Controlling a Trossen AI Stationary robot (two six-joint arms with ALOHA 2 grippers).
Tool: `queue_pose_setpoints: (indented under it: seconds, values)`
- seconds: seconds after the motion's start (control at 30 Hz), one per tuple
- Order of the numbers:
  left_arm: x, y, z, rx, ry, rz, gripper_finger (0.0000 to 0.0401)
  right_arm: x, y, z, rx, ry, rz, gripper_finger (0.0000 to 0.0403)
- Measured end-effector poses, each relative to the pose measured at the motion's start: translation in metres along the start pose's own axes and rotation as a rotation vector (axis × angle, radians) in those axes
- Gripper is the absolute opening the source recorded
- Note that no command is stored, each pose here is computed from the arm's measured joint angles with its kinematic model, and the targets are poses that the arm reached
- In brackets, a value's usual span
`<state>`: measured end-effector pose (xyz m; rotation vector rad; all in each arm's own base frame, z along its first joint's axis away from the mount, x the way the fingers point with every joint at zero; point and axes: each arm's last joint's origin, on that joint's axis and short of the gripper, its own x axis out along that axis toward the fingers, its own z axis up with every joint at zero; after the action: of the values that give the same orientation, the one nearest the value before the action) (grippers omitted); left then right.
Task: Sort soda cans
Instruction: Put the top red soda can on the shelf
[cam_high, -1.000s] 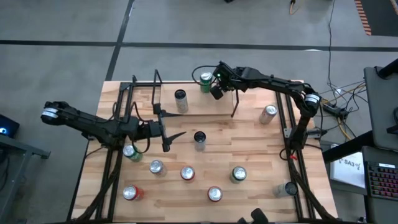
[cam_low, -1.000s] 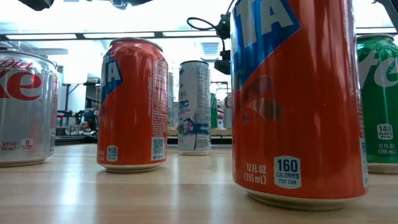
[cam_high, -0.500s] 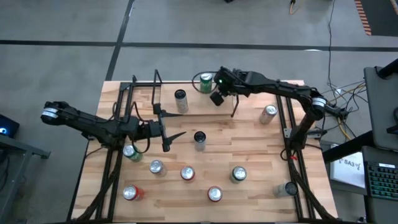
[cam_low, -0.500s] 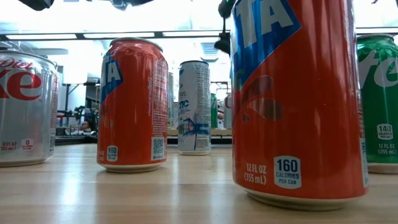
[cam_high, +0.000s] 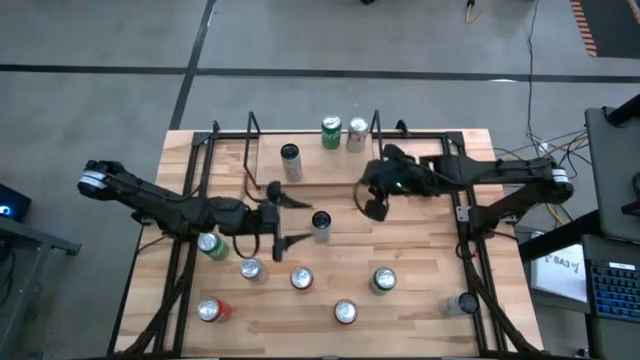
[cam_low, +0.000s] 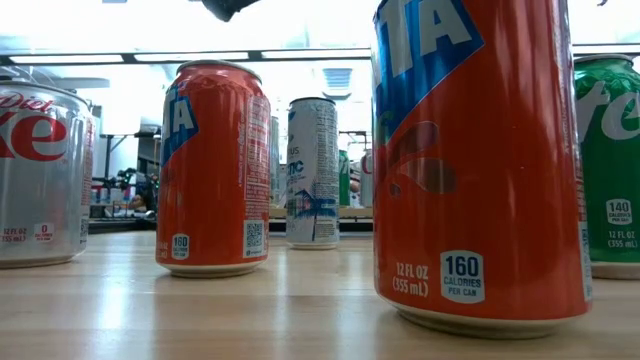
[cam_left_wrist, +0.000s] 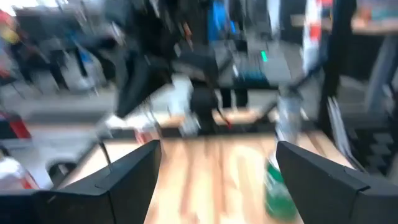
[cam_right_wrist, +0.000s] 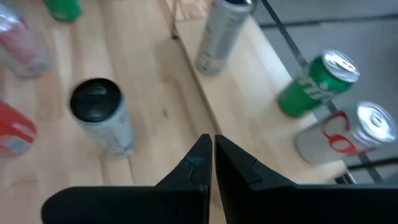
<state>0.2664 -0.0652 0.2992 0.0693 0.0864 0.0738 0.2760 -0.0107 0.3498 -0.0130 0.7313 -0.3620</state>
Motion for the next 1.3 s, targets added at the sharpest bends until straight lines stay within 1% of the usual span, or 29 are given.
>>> queue_pose_setpoints:
  seconds: [0.17,0.27,0.47,0.6,0.77,0.9,1.03,1.13,1.3]
  values:
    - [0.003,-0.013,0.015,-0.04,0.269,-0.028,0.0304,-0.011,0.008,-0.013,-0.015,-0.056,0.039,0.0009]
    - [0.002,-0.019,0.022,-0.06,0.438,-0.02,0.0304,-0.012,0.009,-0.02,-0.022,-0.047,0.044,0.0009]
    - [0.0,-0.028,0.035,-0.071,0.685,0.021,0.0304,-0.011,0.011,-0.027,-0.02,-0.031,0.05,0.0009]
    - [0.001,-0.034,0.039,-0.066,0.777,0.041,0.0304,-0.008,0.016,-0.034,-0.033,-0.011,0.061,0.0009]
    - [0.005,-0.044,0.034,-0.048,0.872,0.056,0.0304,-0.009,0.025,-0.042,-0.042,0.01,0.086,0.0009]
    - [0.007,-0.05,0.032,-0.069,0.93,0.061,0.0304,-0.009,0.031,-0.049,-0.056,0.02,0.105,0.0009]
    - [0.012,-0.057,0.033,-0.134,0.957,0.024,0.0304,-0.008,0.035,-0.053,-0.06,0.031,0.114,0.0009]
    - [0.015,-0.064,0.03,-0.144,0.975,0.002,0.0304,-0.007,0.037,-0.056,-0.067,0.036,0.117,0.0009]
    - [0.024,-0.072,0.02,-0.169,1.002,0.034,0.0304,-0.007,0.038,-0.056,-0.074,0.038,0.12,0.0009]
